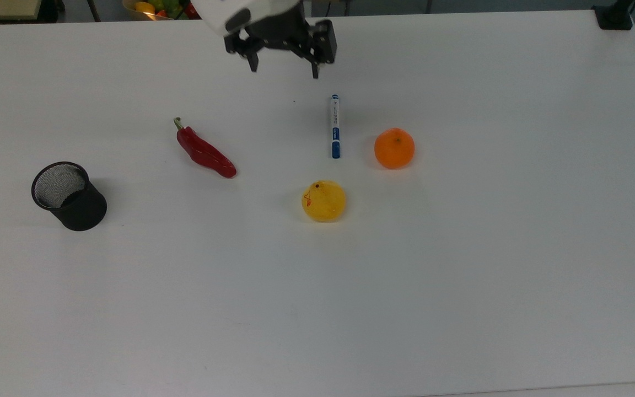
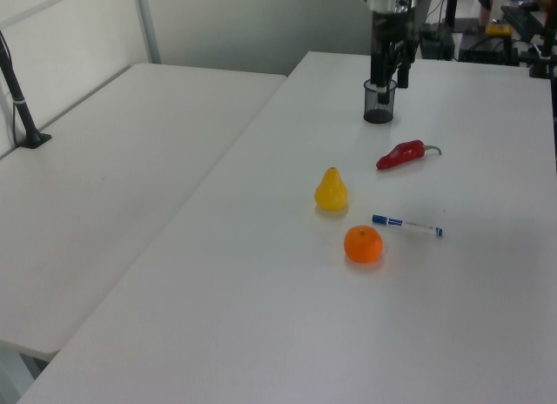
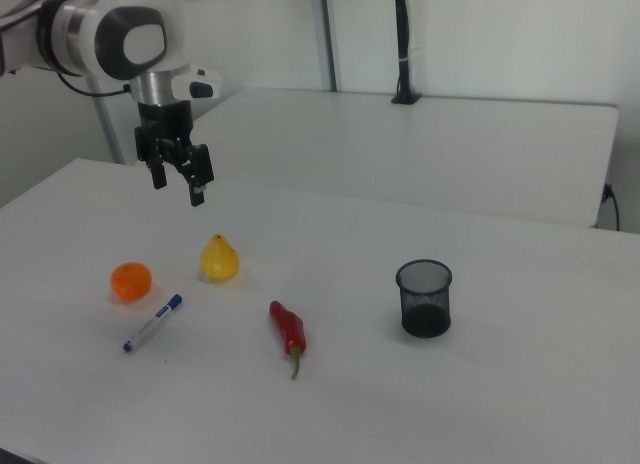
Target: Take marker pen
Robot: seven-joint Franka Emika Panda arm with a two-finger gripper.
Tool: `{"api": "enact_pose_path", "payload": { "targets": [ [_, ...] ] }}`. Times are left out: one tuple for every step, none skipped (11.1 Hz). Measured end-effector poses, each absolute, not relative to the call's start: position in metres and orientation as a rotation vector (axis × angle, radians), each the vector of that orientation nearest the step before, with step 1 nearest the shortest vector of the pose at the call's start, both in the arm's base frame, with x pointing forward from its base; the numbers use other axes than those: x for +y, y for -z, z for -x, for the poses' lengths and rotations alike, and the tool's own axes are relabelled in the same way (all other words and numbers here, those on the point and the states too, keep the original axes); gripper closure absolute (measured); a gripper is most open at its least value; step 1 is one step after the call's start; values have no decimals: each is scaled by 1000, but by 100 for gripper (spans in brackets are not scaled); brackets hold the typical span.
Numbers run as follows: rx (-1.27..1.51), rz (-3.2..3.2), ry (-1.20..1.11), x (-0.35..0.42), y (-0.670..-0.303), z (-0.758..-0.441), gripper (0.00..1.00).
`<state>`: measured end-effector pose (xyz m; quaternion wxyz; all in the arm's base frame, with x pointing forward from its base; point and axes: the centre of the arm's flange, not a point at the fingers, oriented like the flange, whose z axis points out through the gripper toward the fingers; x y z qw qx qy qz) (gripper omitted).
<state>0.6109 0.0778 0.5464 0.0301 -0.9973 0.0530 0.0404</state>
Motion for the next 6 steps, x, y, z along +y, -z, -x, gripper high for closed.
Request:
{"api": "enact_pose_path", "payload": {
  "targets": [
    [175,3075,-128,72,-559,-603,0],
    [179,3075,-137,69,-568,-597,0],
    [185,3075,-136,66,-573,-593,0],
    [196,3074,-128,61,-577,-592,0],
    [206,3073,-121,57,-580,-591,0],
    [212,3073,-124,55,-581,-590,0]
  ]
}}
